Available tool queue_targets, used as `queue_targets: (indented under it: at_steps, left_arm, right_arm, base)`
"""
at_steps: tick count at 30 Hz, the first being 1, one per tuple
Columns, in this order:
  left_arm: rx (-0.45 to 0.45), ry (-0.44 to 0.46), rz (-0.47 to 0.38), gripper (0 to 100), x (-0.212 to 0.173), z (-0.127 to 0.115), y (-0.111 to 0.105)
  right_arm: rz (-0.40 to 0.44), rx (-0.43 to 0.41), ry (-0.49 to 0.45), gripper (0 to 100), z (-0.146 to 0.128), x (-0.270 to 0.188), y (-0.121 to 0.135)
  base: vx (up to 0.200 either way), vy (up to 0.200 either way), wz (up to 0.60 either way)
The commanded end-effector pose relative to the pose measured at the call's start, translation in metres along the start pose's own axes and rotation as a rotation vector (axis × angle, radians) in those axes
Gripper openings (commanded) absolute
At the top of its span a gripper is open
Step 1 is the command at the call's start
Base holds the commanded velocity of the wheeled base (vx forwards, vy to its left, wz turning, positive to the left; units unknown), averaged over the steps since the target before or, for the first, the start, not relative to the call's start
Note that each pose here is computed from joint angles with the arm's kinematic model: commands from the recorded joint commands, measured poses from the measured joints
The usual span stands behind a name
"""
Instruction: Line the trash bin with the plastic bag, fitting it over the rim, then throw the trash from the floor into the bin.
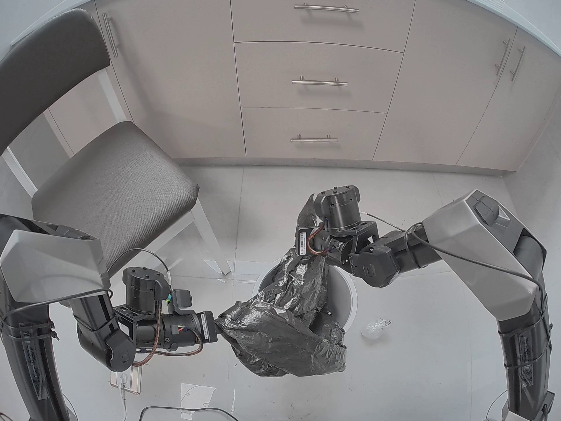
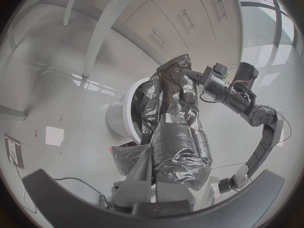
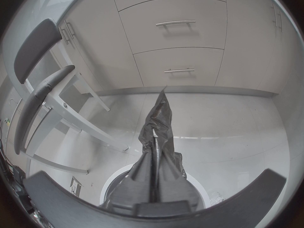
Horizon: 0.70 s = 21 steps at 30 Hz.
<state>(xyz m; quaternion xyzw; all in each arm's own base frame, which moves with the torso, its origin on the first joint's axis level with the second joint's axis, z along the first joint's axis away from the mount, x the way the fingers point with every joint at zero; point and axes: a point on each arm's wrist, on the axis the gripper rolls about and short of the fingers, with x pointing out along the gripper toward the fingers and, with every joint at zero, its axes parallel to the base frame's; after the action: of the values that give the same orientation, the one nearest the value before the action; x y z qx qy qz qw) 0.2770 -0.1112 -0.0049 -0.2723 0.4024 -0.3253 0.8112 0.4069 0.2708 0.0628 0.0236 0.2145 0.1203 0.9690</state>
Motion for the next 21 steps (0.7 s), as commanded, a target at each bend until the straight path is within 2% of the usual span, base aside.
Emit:
queue_targets:
  at_steps: [1, 4, 6, 8, 9, 10, 12, 15, 21]
  left_arm:
    - [-0.001, 0.000, 0.000, 0, 0.000, 0.000, 0.000]
    - [-0.001, 0.000, 0.000, 0, 0.000, 0.000, 0.000]
    - [-0.001, 0.001, 0.001, 0, 0.000, 0.000, 0.000]
    - [0.000, -0.003, -0.001, 0, 0.000, 0.000, 0.000]
    - [0.000, -0.003, -0.001, 0, 0.000, 0.000, 0.000]
    - [0.001, -0.004, -0.001, 0, 0.000, 0.000, 0.000]
    - [0.000, -0.005, 0.000, 0, 0.000, 0.001, 0.001]
    - [0.000, -0.005, 0.000, 0, 0.000, 0.001, 0.001]
    - [-0.003, -0.003, 0.002, 0, 0.000, 0.000, 0.002]
  right_arm:
    - [0.002, -0.003, 0.006, 0, -0.001, -0.002, 0.001]
    - [0.001, -0.013, 0.026, 0, -0.004, -0.007, 0.001]
    - [0.001, -0.031, 0.065, 0, -0.008, -0.013, -0.001]
    - [0.035, -0.061, 0.136, 0, -0.018, -0.019, -0.001]
    - [0.035, -0.061, 0.136, 0, -0.018, -0.019, -0.001]
    - [0.083, -0.081, 0.221, 0, -0.028, -0.026, -0.003]
    - [0.116, -0.098, 0.286, 0, -0.037, -0.029, -0.003]
    - [0.118, -0.105, 0.304, 0, -0.043, -0.028, -0.002]
    - [0.119, -0.128, 0.374, 0, -0.073, -0.014, 0.001]
  base:
    - [0.000, 0.000, 0.00]
    - [0.000, 0.000, 0.00]
    - [0.000, 0.000, 0.00]
    - [0.000, 0.000, 0.00]
    - [0.000, 0.000, 0.00]
    - [0.000, 0.000, 0.00]
    - [0.000, 0.000, 0.00]
    - [0.000, 0.000, 0.00]
    - [0.000, 0.000, 0.00]
